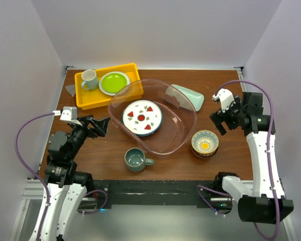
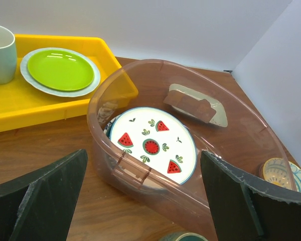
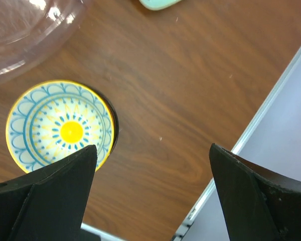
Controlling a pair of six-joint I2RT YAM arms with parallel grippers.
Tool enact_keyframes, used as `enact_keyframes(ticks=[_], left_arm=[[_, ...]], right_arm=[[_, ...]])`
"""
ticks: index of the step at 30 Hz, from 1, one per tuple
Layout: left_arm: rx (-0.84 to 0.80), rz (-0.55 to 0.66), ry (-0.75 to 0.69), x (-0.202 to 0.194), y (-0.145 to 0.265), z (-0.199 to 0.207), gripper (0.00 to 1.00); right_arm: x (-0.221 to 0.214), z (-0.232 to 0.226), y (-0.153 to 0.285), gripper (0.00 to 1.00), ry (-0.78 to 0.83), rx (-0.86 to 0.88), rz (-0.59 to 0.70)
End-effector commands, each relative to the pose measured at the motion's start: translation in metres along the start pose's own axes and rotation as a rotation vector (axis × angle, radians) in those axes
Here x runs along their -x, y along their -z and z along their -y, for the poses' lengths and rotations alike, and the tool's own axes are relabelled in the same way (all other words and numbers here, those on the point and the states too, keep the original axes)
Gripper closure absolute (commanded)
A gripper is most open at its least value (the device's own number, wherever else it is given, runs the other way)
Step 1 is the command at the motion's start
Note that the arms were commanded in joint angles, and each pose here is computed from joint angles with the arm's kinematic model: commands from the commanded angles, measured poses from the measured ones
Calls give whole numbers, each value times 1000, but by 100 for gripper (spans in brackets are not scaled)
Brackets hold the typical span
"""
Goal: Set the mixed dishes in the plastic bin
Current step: Pick up the plate at the center of the board.
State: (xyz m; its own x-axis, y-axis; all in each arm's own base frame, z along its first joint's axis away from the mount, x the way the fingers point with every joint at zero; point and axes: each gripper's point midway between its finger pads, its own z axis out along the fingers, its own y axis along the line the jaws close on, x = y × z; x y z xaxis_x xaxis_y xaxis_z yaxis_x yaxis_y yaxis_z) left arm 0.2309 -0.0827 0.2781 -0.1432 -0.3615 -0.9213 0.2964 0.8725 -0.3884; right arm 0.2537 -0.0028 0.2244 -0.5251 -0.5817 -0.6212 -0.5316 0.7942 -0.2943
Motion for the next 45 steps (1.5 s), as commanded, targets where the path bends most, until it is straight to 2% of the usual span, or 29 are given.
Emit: enact_keyframes(ticks=[1,8,14,19,23,28,32,34,39,45], left_arm=[[-49,25,-35,6,-1,9,0],[-46,22,-34,5,-1,8,0],[-43,5,-31,1,-4,6,0],[-40,-5,-30,0,-6,6,0],[-32,-17,-26,-3,-7,4,0],[-27,-29,-24,-6,-9,2,0],[-20,-44,-21,-8,-12,0,0],[-14,-51,-21,-10,-13,-2,0],[-2,-59,-17,-11,-15,-5,0],[2,-69,-16,-14,-17,-8,0]], right_arm=[[-16,-9,-9,5,-5,121,-33],[-26,-28,-36,12,-66,309,-58],[-16,-12,-61,14,-120,287,-42],[16,2,-93,16,-281,338,22],[27,9,-137,18,-464,414,8],[43,37,-179,22,-654,355,11],[38,54,-218,23,-891,267,-41],[37,63,-232,27,-1000,217,-51],[32,59,-268,39,-1150,250,-78],[26,46,-291,43,-1222,284,-102]])
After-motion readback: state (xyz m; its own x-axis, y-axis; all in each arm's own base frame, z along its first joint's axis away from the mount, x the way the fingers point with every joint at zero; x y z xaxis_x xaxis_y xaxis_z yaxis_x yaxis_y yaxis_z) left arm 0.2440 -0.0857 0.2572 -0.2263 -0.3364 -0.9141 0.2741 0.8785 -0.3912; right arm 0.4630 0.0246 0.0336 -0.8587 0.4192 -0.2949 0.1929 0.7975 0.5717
